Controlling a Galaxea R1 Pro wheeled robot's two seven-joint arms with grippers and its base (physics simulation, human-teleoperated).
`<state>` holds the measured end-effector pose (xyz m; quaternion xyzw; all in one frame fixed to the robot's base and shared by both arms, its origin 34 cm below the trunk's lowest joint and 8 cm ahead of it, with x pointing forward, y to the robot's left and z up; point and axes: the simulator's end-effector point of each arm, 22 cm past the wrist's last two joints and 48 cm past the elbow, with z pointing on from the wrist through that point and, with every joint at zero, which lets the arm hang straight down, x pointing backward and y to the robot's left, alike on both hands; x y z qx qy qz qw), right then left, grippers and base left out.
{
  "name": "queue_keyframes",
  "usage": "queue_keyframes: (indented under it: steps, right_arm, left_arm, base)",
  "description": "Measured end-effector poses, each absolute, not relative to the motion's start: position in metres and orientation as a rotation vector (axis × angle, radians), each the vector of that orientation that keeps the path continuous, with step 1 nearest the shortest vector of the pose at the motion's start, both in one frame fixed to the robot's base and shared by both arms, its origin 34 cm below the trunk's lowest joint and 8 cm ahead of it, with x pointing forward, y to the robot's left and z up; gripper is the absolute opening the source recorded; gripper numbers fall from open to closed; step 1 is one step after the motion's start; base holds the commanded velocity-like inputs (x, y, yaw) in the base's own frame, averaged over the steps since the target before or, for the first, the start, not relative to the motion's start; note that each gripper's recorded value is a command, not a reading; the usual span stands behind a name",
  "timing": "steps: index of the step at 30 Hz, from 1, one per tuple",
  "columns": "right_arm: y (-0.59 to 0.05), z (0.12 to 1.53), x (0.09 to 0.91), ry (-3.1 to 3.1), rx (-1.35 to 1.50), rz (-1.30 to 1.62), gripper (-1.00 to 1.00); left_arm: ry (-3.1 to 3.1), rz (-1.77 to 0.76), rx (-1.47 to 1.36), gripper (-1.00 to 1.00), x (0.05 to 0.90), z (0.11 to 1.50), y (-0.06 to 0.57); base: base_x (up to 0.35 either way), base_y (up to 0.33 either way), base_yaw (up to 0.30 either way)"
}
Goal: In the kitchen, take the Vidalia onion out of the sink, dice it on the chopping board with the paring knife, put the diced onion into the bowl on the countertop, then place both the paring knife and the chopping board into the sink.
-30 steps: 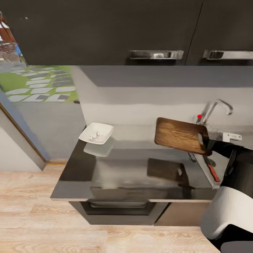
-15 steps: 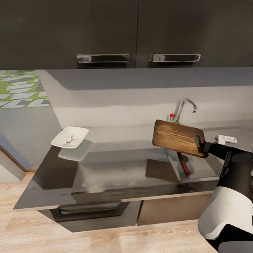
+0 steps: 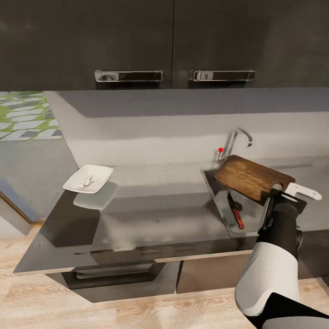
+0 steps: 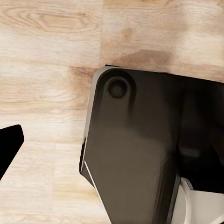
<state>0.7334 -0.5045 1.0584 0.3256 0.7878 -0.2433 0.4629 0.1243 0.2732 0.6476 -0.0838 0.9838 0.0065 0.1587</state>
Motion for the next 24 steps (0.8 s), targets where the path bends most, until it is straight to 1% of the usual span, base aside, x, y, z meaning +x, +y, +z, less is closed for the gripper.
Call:
queue_keyframes:
  steps: [4, 8, 13, 17, 19, 24]
  right_arm:
    - [-0.523, 1.057, 0.709, 1.804, 1.050, -0.649, -1.00]
    - [-0.520, 1.035, 0.701, 1.755, 1.175, -0.668, -1.00]
    - [-0.507, 1.011, 0.704, 1.806, 1.182, -0.668, -1.00]
    - [-0.472, 0.988, 0.725, 1.866, 1.191, -0.555, -1.00]
    - [-0.467, 0.989, 0.727, 1.868, 1.197, -0.550, -1.00]
    - [-0.455, 0.985, 0.728, 1.830, 1.302, -0.480, -1.00]
  left_arm:
    - [2.814, 0.019, -0.240, 1.00, 0.124, 0.647, 0.273]
    - [2.815, 0.019, -0.240, 1.00, 0.124, 0.647, 0.273]
    - [2.814, 0.019, -0.240, 1.00, 0.124, 0.647, 0.273]
    - [2.814, 0.019, -0.240, 1.00, 0.124, 0.647, 0.273]
    - [2.814, 0.019, -0.240, 1.00, 0.124, 0.647, 0.273]
    - [2.815, 0.019, -0.240, 1.00, 0.124, 0.647, 0.273]
  base:
    - [0.000, 0.000, 0.000]
    - [0.000, 0.000, 0.000]
    - [0.000, 0.000, 0.000]
    - [0.000, 0.000, 0.000]
    - [0.000, 0.000, 0.000]
    - [0.000, 0.000, 0.000]
